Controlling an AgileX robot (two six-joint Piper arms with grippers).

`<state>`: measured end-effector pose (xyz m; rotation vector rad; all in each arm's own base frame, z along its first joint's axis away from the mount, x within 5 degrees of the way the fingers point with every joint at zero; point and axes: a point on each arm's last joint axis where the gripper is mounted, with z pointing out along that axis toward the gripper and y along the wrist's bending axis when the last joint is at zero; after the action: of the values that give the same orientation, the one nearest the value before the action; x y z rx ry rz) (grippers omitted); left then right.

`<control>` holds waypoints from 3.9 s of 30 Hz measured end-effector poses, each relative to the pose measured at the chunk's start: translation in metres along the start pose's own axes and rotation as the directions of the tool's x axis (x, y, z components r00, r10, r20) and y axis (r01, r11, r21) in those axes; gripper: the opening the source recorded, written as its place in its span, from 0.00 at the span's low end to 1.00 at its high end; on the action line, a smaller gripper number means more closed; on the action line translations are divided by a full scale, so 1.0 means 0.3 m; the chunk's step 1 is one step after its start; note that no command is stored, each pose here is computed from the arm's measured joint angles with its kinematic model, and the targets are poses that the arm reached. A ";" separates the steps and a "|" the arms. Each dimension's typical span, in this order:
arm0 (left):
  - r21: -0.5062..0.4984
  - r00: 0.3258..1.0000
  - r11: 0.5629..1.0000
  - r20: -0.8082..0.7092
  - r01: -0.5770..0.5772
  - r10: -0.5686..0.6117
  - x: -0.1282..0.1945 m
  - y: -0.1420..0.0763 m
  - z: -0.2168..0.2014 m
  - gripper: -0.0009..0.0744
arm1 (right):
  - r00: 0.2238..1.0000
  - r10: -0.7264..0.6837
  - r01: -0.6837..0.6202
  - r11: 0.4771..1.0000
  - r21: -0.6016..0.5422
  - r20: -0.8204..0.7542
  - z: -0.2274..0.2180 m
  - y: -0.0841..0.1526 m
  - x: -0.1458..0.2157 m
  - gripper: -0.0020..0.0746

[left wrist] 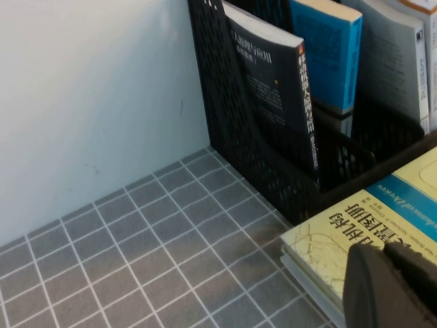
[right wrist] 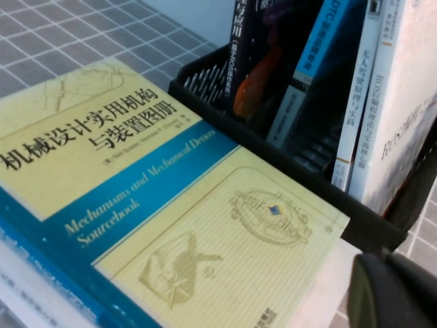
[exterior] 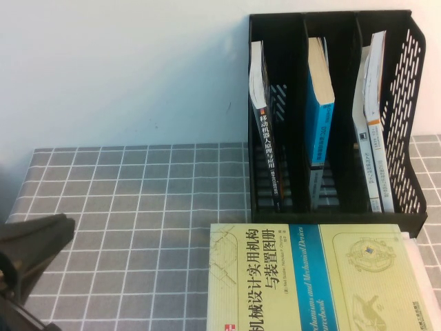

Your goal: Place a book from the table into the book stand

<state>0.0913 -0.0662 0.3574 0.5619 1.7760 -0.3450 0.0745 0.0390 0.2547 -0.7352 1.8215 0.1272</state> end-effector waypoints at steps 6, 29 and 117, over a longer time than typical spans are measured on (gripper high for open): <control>-0.001 1.000 1.000 -0.008 -0.002 0.002 0.008 -0.001 0.003 0.01 | 1.000 0.003 -0.004 0.997 -0.074 -0.010 -0.001 0.023 0.003 0.02; -0.194 0.989 0.972 -0.041 0.132 -0.142 0.120 0.079 -0.078 0.01 | 0.999 0.001 -0.009 0.977 -0.213 -0.036 -0.007 0.065 0.010 0.02; -0.374 0.943 0.867 0.083 0.329 -0.322 0.641 0.058 -0.042 0.01 | 0.947 0.319 -0.289 0.811 0.509 0.030 -0.013 0.003 0.328 0.02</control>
<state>0.0516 -0.0079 0.1772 -0.0247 1.8582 -0.2205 0.0516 -0.0033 0.1686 -0.0676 1.9012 -0.1676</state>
